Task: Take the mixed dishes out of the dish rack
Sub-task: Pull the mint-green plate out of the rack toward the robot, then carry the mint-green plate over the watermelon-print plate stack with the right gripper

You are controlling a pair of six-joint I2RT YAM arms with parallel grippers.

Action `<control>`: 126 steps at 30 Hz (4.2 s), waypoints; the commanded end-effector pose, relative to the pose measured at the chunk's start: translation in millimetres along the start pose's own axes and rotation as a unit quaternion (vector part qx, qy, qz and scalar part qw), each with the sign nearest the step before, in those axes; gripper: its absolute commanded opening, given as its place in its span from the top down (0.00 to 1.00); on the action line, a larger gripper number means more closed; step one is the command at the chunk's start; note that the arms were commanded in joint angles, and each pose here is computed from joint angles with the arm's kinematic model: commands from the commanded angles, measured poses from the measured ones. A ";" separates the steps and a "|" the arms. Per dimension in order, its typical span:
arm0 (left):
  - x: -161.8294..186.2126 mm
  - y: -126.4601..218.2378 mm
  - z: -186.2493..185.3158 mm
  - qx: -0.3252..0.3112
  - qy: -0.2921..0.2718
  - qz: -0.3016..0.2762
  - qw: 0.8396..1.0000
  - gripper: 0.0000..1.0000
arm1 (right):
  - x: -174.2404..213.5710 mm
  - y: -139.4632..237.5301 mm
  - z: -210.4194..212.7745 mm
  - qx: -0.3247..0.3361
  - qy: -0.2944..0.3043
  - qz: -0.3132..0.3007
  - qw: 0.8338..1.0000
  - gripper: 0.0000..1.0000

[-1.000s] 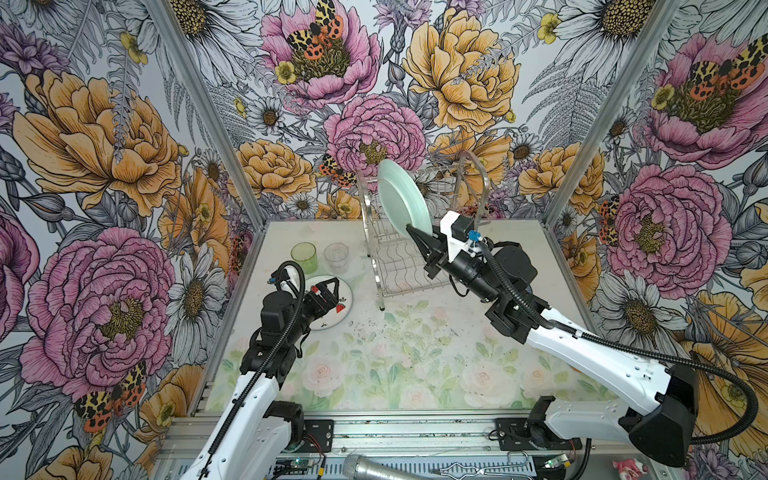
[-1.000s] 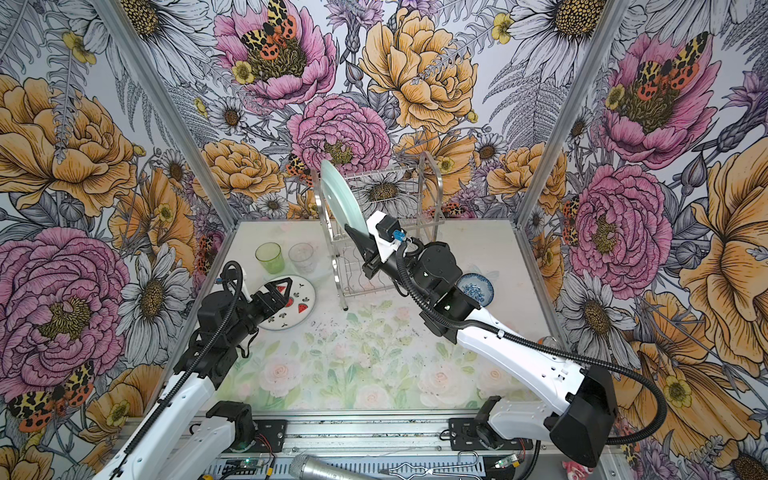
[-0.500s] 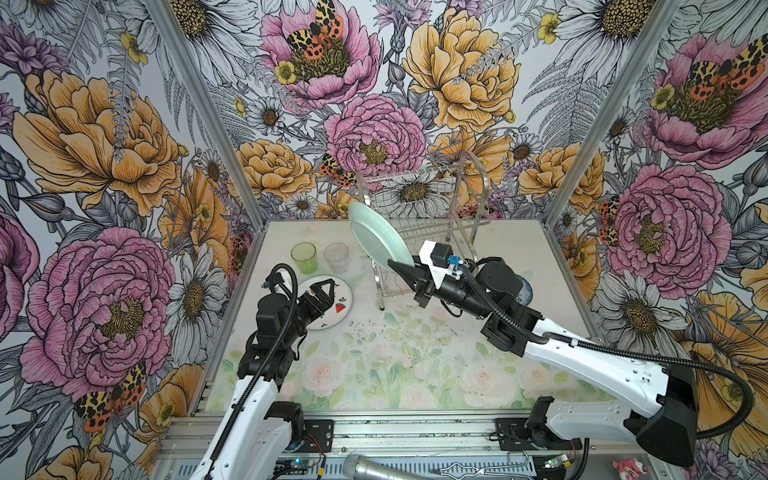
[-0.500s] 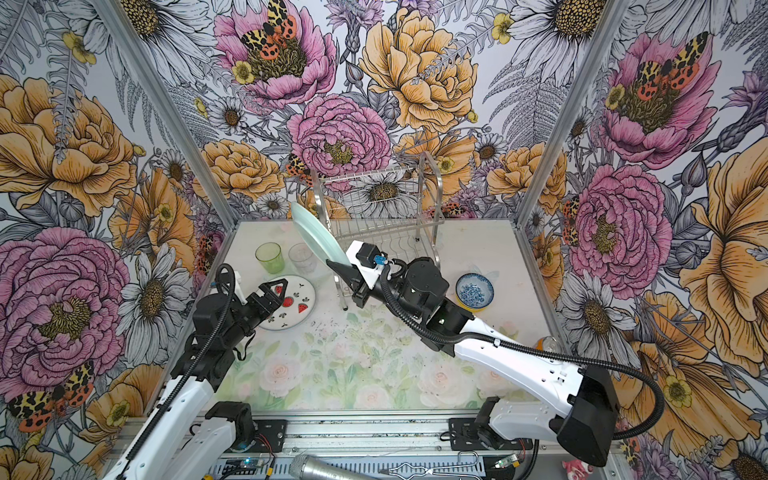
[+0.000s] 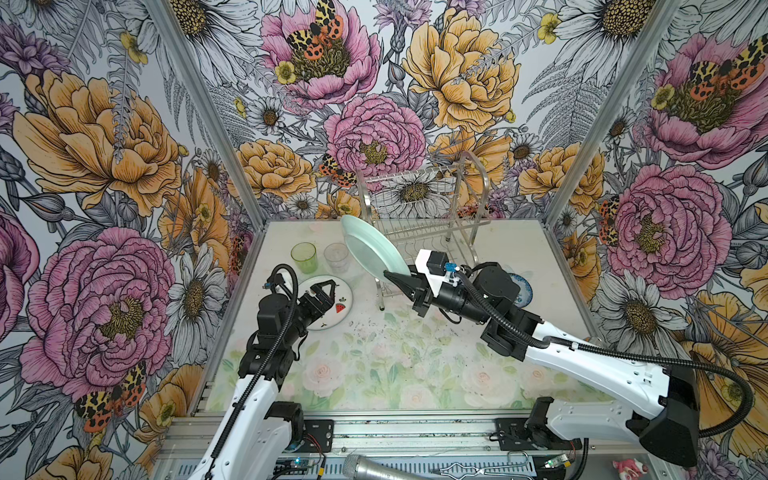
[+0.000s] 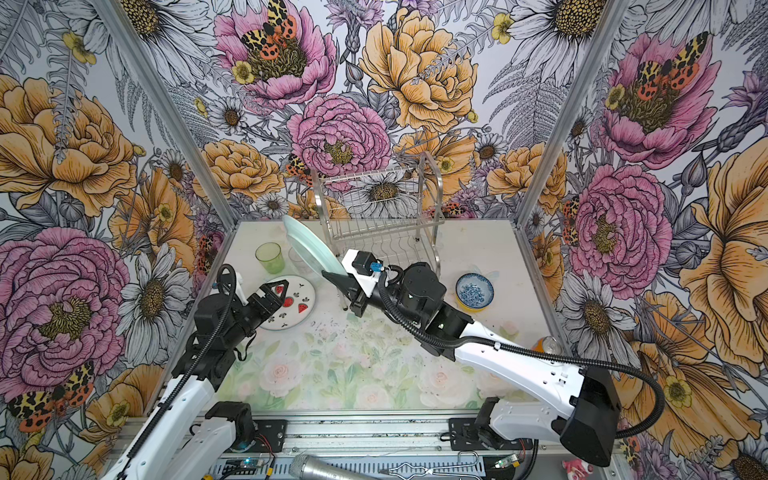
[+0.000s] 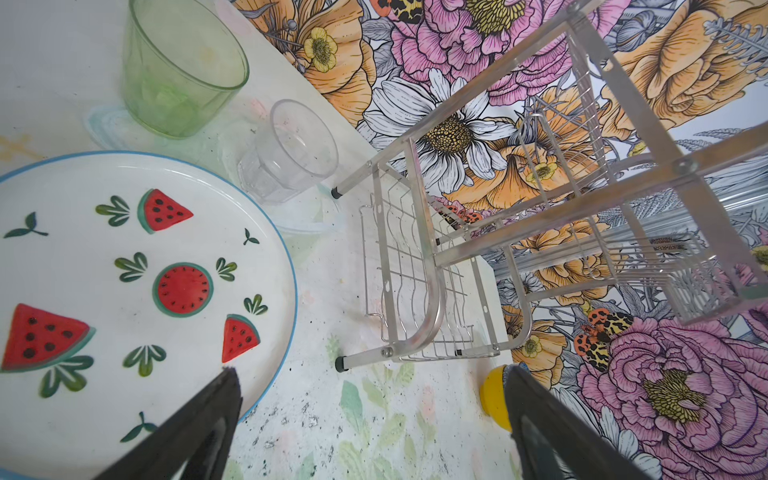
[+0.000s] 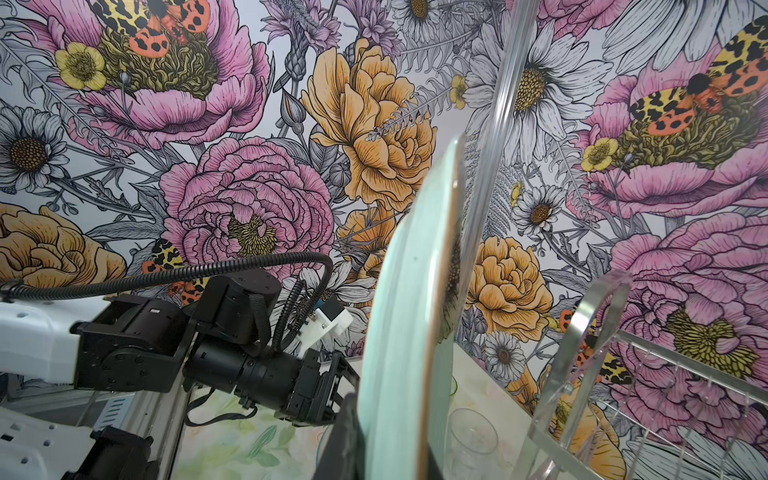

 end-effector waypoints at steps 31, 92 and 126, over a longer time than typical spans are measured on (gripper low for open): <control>1.3 2.9 7.3 -0.013 0.021 0.014 1.000 0.01 | 55.6 -38.8 4.3 0.009 -0.042 0.018 0.999 1.00; -12.4 18.9 -6.2 -0.039 0.196 0.006 0.980 0.01 | 148.0 -127.0 66.1 -0.008 0.118 0.096 0.988 1.00; -9.7 18.2 -27.8 0.033 0.127 0.049 0.990 0.56 | 161.4 -141.5 80.0 0.021 0.206 0.121 0.971 1.00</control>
Point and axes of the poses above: each gripper's point midway between its finger pads, its own y axis back along the fingers, its own z axis along the line the jaws close on, x = y × z, the point moved 1 cm from there along y, back along the fingers, and after that the axes turned 7 degrees about y, right-handed, at the moved point
